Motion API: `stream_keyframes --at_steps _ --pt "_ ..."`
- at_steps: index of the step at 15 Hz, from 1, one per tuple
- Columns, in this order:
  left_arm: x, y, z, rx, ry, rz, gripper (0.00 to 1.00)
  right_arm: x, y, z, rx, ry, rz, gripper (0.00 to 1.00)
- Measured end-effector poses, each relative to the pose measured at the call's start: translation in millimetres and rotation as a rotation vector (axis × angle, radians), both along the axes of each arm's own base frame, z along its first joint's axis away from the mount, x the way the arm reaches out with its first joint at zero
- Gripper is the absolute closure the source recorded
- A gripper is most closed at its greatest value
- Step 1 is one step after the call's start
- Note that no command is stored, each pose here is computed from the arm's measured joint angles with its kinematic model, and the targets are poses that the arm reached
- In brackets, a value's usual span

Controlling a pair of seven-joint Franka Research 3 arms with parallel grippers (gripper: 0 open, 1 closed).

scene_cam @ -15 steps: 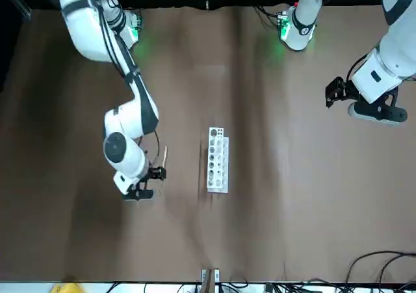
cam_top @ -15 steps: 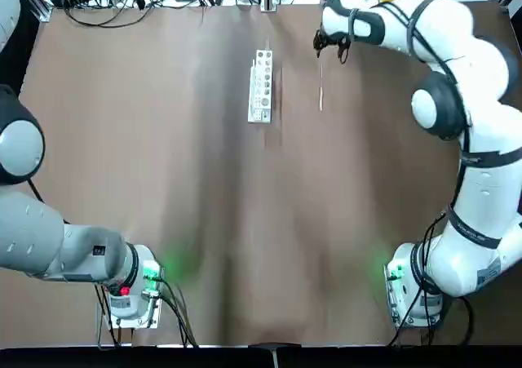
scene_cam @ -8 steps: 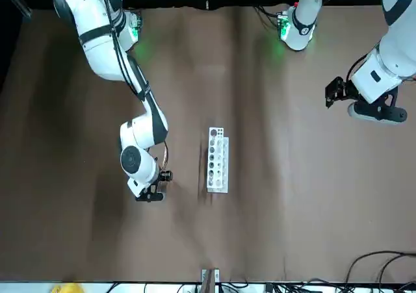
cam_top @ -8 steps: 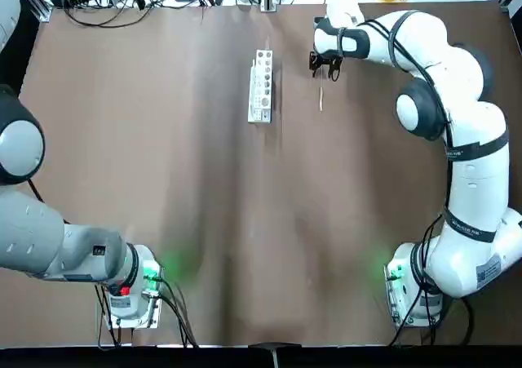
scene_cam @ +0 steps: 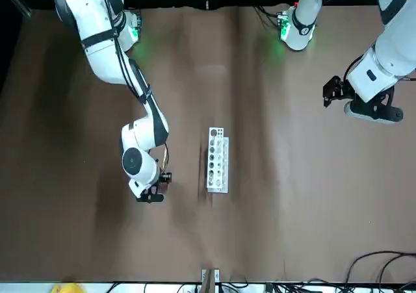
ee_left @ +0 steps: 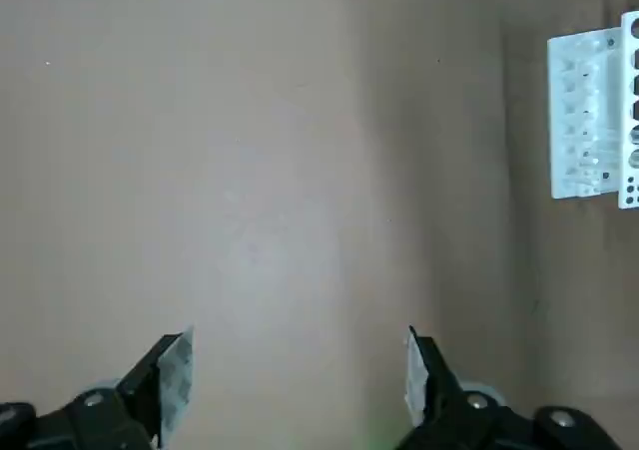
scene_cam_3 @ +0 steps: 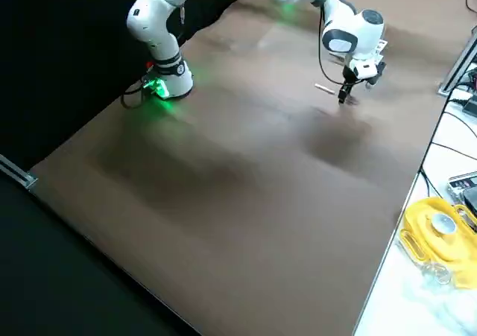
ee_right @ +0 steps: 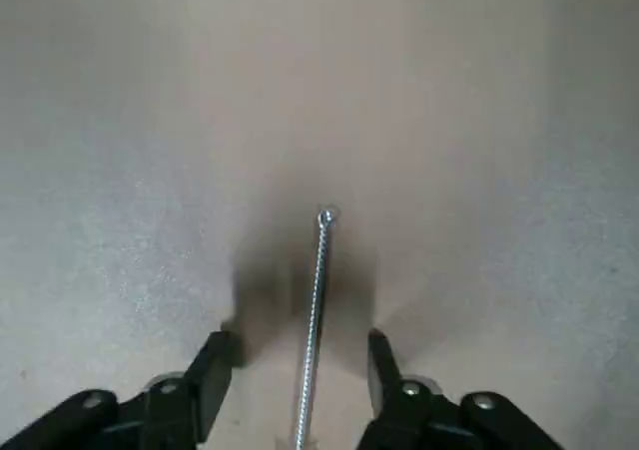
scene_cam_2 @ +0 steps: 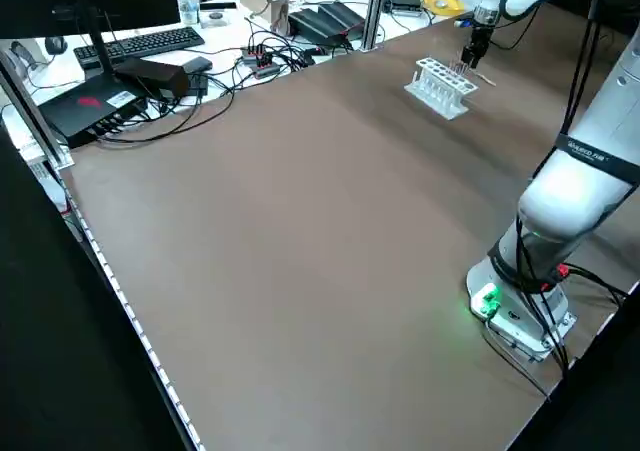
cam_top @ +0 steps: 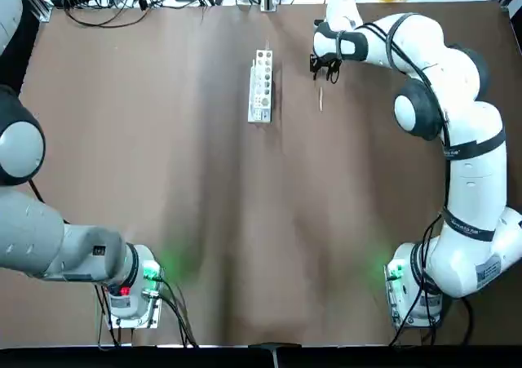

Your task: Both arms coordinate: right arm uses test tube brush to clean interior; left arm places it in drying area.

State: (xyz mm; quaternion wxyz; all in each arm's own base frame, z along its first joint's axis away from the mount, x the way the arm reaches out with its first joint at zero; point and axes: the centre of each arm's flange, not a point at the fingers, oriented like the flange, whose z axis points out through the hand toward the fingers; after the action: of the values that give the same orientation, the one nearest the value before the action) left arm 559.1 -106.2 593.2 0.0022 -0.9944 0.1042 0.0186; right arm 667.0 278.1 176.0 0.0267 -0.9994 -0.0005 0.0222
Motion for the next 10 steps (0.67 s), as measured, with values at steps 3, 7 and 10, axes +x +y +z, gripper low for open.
stream_keyframes --at_steps 3,7,10 --pt "-0.2 -0.8 -0.1 0.000 0.000 -0.002 0.00 2.2 -4.9 0.7 -0.006 -0.002 -0.006 0.57" --pt "-0.4 -1.2 -0.4 0.000 0.001 -0.002 0.00 3.0 -4.0 2.4 -0.006 -0.006 -0.004 0.92" --pt "-0.3 -0.7 -0.6 0.000 0.002 -0.001 0.00 3.1 -4.3 2.4 -0.006 -0.006 -0.003 0.98"
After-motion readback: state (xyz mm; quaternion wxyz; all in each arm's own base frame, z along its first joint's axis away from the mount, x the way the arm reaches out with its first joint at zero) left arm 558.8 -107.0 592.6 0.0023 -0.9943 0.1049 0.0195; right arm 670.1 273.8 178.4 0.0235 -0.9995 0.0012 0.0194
